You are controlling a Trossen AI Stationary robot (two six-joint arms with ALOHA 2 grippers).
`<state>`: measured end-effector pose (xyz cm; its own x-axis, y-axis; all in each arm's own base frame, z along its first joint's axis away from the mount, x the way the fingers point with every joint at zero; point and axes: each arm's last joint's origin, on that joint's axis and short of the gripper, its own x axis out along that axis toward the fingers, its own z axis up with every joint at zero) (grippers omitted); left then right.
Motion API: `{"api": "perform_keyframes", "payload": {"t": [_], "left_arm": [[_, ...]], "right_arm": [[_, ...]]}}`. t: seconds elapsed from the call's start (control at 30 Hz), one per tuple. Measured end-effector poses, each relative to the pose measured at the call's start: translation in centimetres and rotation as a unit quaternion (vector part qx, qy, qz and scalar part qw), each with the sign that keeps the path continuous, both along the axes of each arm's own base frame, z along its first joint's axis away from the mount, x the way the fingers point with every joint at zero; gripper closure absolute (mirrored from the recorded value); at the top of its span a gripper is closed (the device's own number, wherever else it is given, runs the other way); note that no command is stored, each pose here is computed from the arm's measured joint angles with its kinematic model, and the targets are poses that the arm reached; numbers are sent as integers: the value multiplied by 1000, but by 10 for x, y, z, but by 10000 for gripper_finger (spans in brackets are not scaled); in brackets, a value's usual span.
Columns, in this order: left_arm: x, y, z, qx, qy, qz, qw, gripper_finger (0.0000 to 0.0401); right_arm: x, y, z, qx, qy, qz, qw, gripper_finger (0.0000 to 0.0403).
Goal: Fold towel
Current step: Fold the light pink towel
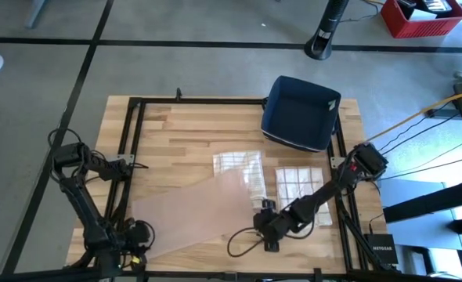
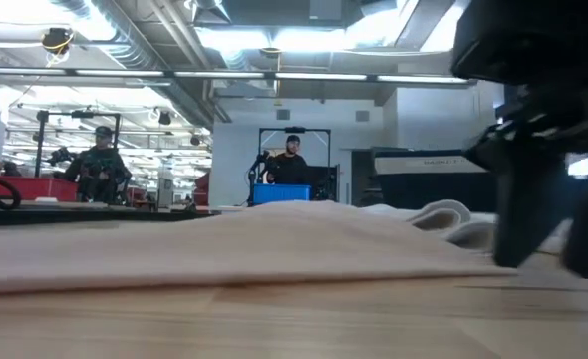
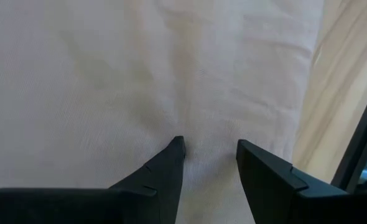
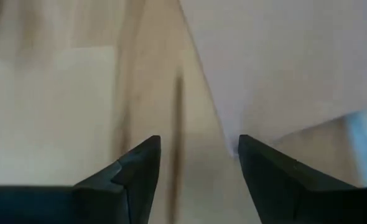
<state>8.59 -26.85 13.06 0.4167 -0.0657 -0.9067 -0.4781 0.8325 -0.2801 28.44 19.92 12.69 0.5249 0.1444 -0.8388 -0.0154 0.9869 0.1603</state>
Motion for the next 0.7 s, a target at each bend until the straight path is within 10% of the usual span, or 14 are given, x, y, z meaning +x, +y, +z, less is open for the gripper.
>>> {"api": "perform_keyframes", "payload": {"t": [0.27, 0.7], "left_arm": [[-2, 4, 16, -44, 2, 32, 999, 258], [41, 20, 31, -2, -81, 6, 997, 258]], "right_arm": [[-3, 1, 19, 50, -10, -26, 998, 184], [4, -14, 33, -40, -96, -93, 990, 185]]}}
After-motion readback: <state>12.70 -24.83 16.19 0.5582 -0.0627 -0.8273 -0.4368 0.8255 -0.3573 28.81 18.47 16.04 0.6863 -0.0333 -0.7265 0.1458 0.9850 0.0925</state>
